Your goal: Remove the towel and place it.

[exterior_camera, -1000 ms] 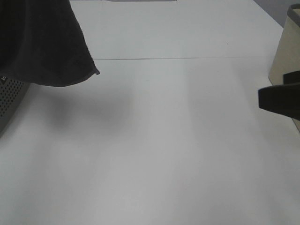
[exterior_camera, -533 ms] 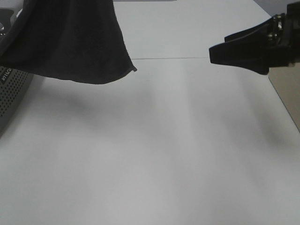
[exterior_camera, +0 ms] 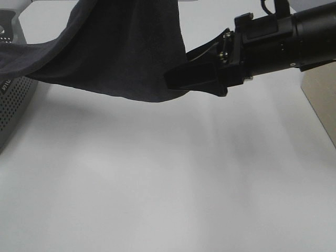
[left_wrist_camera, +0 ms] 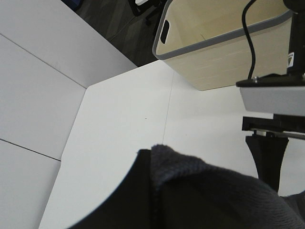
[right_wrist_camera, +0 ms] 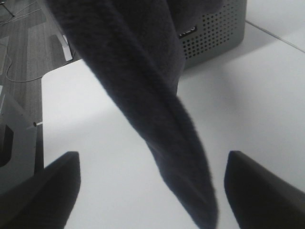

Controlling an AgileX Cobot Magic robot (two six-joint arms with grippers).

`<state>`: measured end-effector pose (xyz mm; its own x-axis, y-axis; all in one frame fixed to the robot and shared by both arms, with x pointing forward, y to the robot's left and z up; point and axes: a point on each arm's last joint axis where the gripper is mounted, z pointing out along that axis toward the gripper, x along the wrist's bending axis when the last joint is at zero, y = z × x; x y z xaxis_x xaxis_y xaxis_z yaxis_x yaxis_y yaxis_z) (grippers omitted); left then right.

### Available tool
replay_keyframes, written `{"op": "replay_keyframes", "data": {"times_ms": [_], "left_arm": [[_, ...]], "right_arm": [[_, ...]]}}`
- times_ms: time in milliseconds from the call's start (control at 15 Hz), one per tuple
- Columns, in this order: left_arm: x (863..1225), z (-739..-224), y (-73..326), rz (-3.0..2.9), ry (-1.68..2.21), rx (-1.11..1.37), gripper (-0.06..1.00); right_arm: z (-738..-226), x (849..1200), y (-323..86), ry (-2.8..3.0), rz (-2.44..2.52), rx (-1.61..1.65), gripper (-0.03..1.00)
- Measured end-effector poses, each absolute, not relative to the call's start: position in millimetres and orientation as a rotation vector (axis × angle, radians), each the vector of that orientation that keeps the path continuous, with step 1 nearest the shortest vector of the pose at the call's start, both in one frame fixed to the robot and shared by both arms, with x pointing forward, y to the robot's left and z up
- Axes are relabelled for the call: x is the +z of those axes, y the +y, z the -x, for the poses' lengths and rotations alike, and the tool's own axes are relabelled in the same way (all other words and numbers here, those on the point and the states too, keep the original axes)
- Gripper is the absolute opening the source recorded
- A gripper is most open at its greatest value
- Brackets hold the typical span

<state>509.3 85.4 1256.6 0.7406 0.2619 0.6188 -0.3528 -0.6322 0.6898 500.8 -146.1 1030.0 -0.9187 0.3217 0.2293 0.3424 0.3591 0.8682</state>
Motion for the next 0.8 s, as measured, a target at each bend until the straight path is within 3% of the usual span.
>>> {"op": "replay_keyframes", "data": {"times_ms": [467,600,800], "left_arm": [[1256.6,-510.1,84.8,-2.063,-0.065,0.899,0.00],[1256.4,-510.5,85.2,-2.068,-0.067,0.906,0.00],[1255.8,-511.9,86.7,-2.085,-0.076,0.936,0.00]], "right_arm": [[-507.8,1012.9,-125.9,-2.570,0.563,-1.567,0.79],[-507.6,1011.5,-126.1,-2.580,0.554,-1.554,0.75],[-507.4,1011.5,-126.1,-2.580,0.550,-1.552,0.44]]}}
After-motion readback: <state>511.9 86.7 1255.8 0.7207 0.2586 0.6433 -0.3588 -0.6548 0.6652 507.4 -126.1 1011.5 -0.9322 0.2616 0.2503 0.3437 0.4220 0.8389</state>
